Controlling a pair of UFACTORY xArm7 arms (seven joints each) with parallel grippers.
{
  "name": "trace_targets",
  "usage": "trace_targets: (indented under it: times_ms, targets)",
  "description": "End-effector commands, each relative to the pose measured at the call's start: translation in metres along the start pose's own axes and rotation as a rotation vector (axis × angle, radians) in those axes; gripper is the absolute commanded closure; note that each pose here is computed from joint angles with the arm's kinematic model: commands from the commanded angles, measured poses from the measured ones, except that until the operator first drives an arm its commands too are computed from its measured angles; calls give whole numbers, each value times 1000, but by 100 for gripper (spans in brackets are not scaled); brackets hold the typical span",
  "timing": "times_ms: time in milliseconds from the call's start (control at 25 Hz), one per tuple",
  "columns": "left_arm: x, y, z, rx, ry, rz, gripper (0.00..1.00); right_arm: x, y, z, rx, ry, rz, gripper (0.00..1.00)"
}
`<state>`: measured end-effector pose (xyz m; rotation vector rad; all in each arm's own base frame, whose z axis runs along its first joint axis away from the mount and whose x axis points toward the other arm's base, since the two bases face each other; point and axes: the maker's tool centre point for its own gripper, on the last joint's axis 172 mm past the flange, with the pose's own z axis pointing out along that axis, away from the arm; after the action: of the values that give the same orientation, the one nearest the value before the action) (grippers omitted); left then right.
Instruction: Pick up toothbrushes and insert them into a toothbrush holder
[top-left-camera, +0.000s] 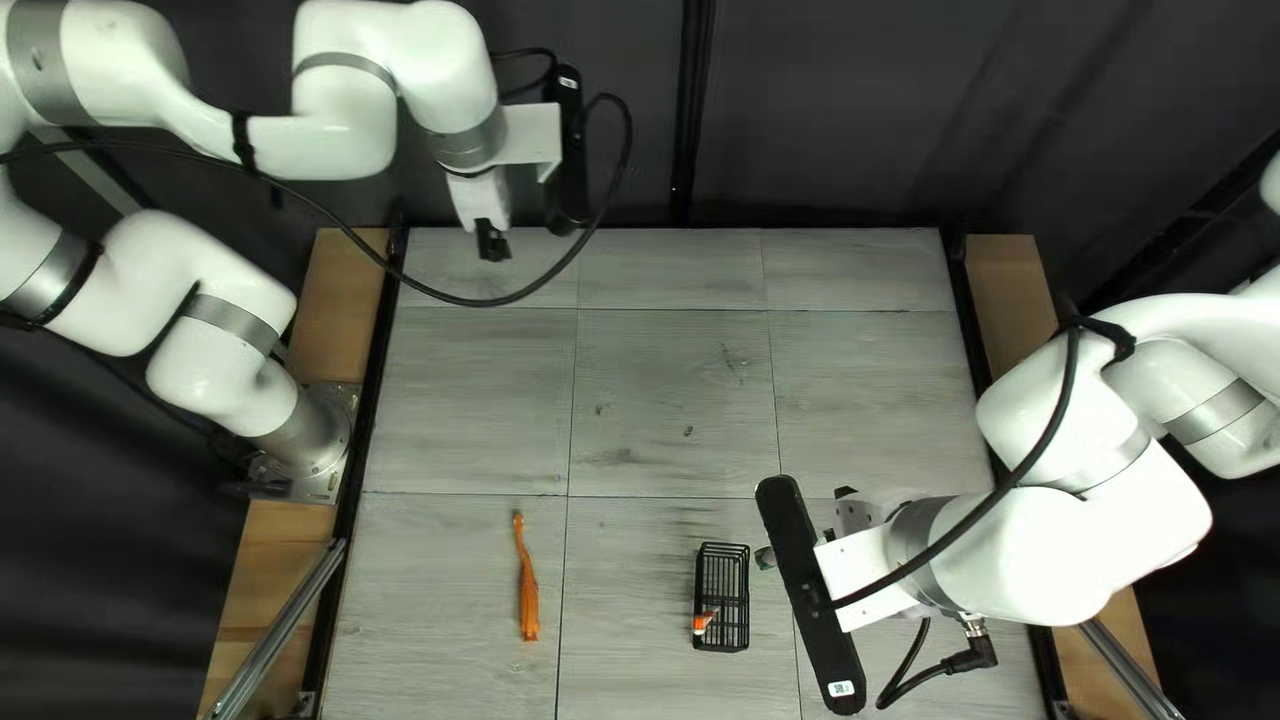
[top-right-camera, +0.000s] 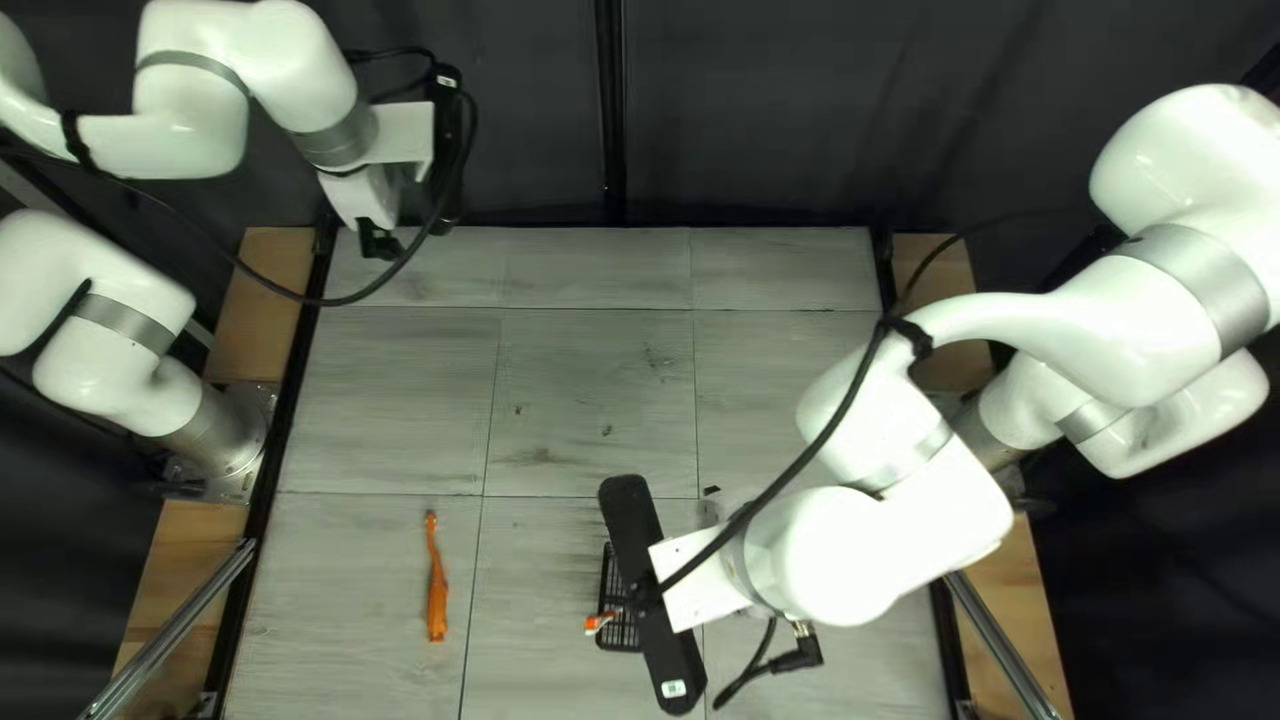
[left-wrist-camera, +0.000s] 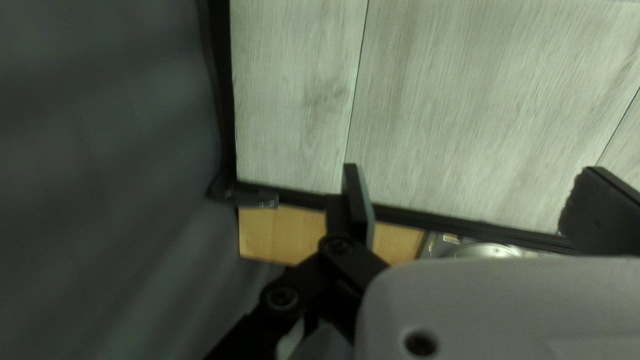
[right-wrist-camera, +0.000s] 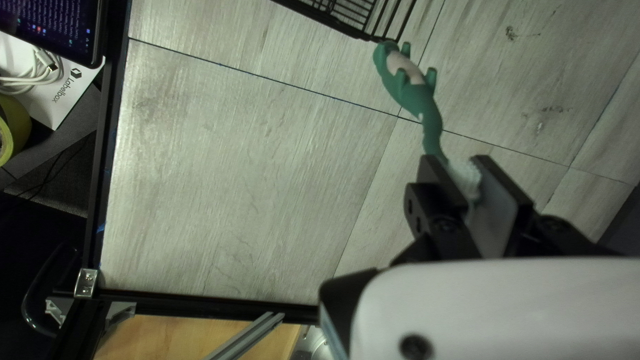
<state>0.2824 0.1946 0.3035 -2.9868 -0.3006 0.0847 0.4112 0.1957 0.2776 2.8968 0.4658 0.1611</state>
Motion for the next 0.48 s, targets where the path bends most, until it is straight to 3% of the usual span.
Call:
trace_targets:
  times_ms: [40, 480]
  targets:
    - [-21, -21, 5, -39, -38, -107, 0, 1, -1, 1, -1, -2, -12, 98]
    - [-30, -32, 9, -65, -46, -159, 0, 7, -7, 9, -2, -38, -79, 98]
